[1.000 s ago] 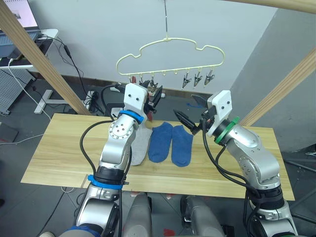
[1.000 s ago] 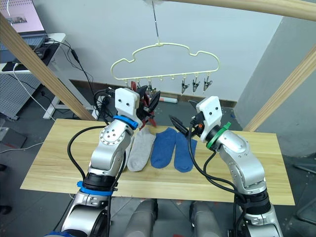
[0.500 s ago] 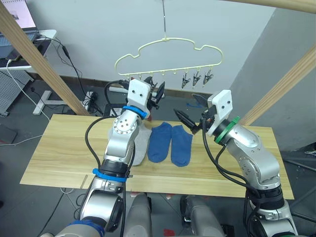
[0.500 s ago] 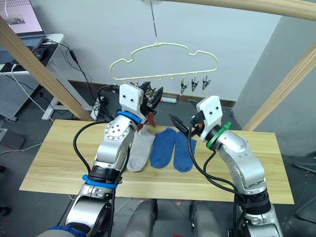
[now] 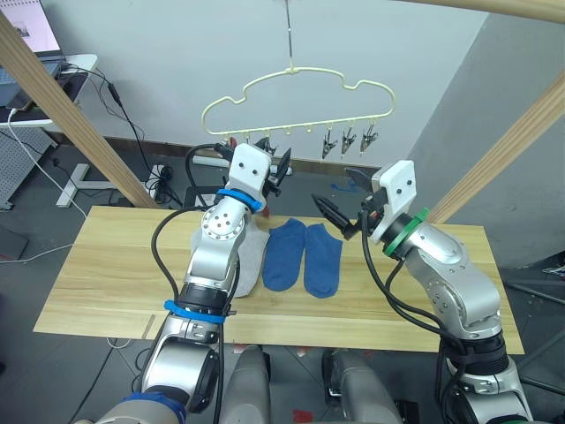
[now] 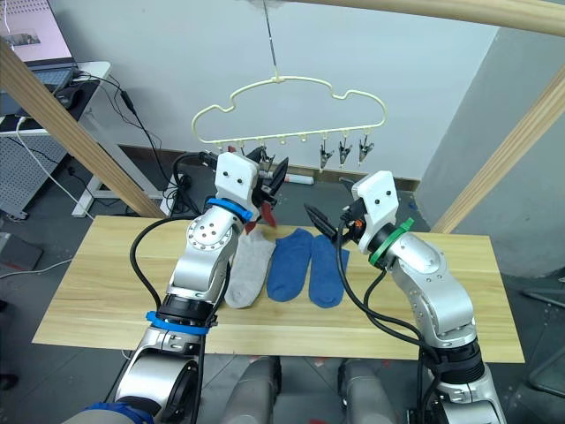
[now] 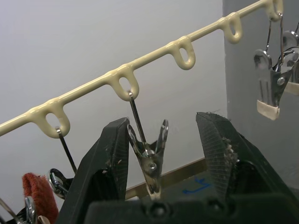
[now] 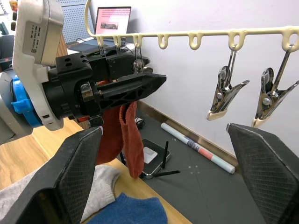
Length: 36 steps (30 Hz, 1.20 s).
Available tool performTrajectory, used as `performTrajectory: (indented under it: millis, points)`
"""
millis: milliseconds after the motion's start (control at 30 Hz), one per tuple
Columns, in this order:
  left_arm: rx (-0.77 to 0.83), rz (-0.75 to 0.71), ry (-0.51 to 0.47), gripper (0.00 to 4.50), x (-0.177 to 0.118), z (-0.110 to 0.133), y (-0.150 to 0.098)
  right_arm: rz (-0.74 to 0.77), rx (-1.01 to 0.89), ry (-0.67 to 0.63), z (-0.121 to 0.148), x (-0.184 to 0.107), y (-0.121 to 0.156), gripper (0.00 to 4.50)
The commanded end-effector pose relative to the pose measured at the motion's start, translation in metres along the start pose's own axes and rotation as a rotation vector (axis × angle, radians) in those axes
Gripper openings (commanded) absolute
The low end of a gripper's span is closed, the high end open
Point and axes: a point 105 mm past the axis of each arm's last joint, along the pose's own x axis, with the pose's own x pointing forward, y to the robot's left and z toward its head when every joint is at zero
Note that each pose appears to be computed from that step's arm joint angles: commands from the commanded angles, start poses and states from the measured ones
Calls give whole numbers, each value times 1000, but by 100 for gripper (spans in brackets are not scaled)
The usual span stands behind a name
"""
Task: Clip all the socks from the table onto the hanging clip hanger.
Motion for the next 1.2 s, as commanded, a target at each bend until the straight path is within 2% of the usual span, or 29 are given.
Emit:
performTrajectory:
  millis: [33, 100, 267, 333, 500, 567, 633, 700, 767, 800, 900, 967, 1200]
  points:
    - [25, 5, -69, 227, 5, 19, 1, 14, -27, -50, 15, -2, 5, 450]
    - [22, 7, -71, 188, 5, 19, 2, 14, -24, -48, 14, -2, 5, 450]
    - [16, 12, -77, 40, 5, 22, 4, 12, -7, -44, 13, -2, 5, 450]
    - [16, 12, -79, 18, 5, 22, 4, 11, -5, -44, 13, -2, 5, 450]
    - [13, 11, -77, 18, 5, 22, 4, 4, 1, -29, 9, -2, 5, 450]
    - [1, 4, -68, 18, 4, 21, 5, -18, -33, 70, -12, -4, 1, 450]
    - [-47, 6, -40, 18, 3, 18, 9, -53, -81, 222, -48, -7, -4, 450]
    - [-143, -3, -9, 18, 1, 14, 14, -65, -108, 353, -87, -8, -5, 450]
    - [-267, -25, 19, 18, -2, 12, 18, -70, -118, 408, -111, -2, -4, 450]
    - [-317, -34, 31, 18, -3, 11, 19, -79, -116, 421, -118, 0, -5, 450]
    - [-661, -69, 90, 18, -12, 10, 29, -31, -91, 491, -147, 18, 6, 450]
    - [-771, -105, 118, 18, -20, 11, 34, -12, -93, 534, -164, 25, 11, 450]
    - [-1061, -214, 151, 18, -43, 30, 38, -63, -97, 736, -225, 4, 3, 450]
